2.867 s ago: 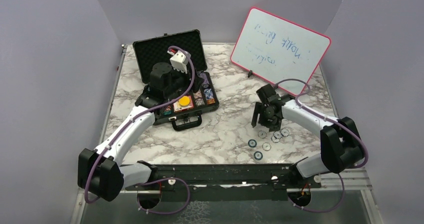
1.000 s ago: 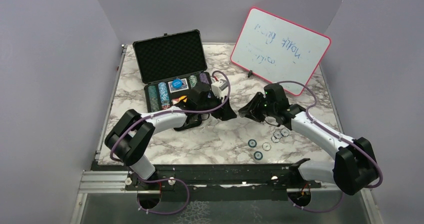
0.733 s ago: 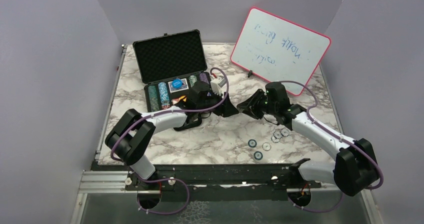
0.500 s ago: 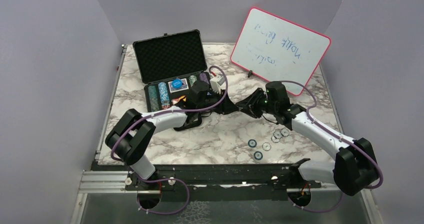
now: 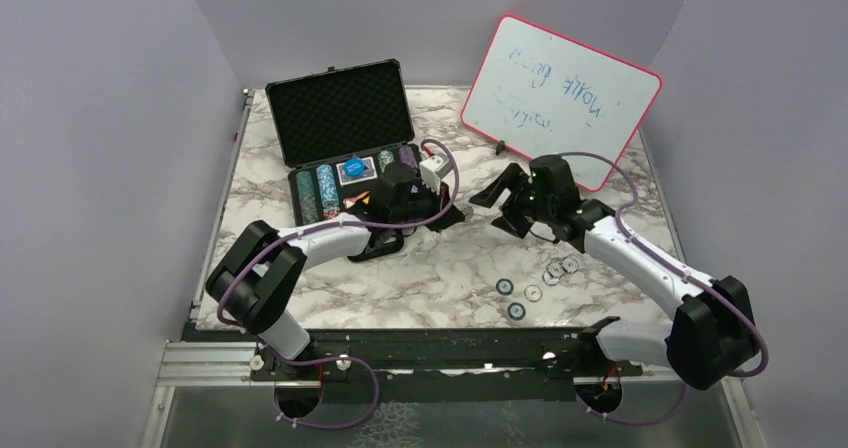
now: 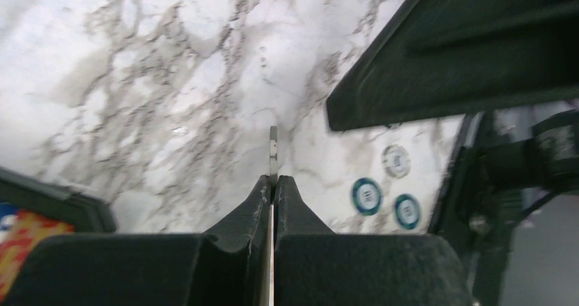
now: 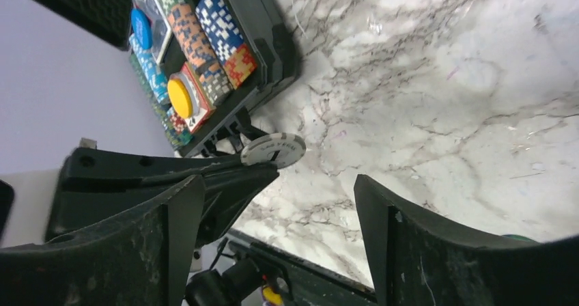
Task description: Pack up texas hold em set
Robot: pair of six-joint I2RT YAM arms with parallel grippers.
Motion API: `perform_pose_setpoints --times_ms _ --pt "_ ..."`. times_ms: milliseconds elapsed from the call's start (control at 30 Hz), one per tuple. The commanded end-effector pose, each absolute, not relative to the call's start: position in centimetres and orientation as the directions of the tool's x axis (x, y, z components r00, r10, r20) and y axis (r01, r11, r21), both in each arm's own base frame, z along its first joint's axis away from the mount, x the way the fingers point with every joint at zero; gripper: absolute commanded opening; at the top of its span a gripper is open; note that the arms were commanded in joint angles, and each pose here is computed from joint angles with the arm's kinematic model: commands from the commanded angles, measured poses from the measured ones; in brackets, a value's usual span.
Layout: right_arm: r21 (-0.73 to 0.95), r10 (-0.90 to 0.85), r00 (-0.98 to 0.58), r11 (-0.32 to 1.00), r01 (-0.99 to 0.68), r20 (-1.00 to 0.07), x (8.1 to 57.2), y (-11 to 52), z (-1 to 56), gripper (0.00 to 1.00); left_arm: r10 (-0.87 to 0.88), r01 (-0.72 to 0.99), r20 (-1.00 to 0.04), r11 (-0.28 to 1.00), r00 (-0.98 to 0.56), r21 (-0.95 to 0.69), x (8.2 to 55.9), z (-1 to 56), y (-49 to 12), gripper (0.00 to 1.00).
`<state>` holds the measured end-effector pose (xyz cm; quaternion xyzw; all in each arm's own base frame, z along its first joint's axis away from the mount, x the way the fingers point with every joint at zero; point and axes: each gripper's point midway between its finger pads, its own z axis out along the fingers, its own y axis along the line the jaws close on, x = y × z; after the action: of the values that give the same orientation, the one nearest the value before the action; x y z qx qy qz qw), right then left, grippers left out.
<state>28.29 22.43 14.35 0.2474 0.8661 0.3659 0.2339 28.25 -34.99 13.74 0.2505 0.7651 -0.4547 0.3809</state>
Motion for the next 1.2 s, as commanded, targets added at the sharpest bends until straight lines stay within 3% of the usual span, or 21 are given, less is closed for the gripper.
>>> perform_pose_setpoints --times_ms 0,67,167,633,1167 --pt "0.610 0.577 -0.712 0.747 0.263 -0.400 29.1 18.9 15.9 0.83 0.343 0.854 -0.888 0.511 -0.307 -0.099 29.9 13.1 -30.8 0.00" --pt "0.570 0.569 -0.694 0.775 0.274 -0.441 29.1 17.7 15.8 0.83 0.542 0.880 -0.806 0.471 -0.236 0.059 29.7 11.4 -28.0 0.00" --pt "0.538 0.556 -0.686 0.796 0.276 -0.471 28.9 16.8 15.6 0.83 0.637 0.868 -0.750 0.461 -0.178 0.186 30.6 11.3 -25.9 0.00" --pt "0.500 0.531 -0.728 0.814 0.295 -0.435 27.5 16.5 13.7 0.82 0.808 0.865 -0.559 0.404 -0.185 0.298 32.7 11.3 -21.9 0.00" --pt "0.486 0.500 -0.758 0.829 0.278 -0.420 26.9 16.7 13.2 0.80 0.818 0.846 -0.522 0.442 -0.242 0.300 33.7 10.4 -19.7 0.00"
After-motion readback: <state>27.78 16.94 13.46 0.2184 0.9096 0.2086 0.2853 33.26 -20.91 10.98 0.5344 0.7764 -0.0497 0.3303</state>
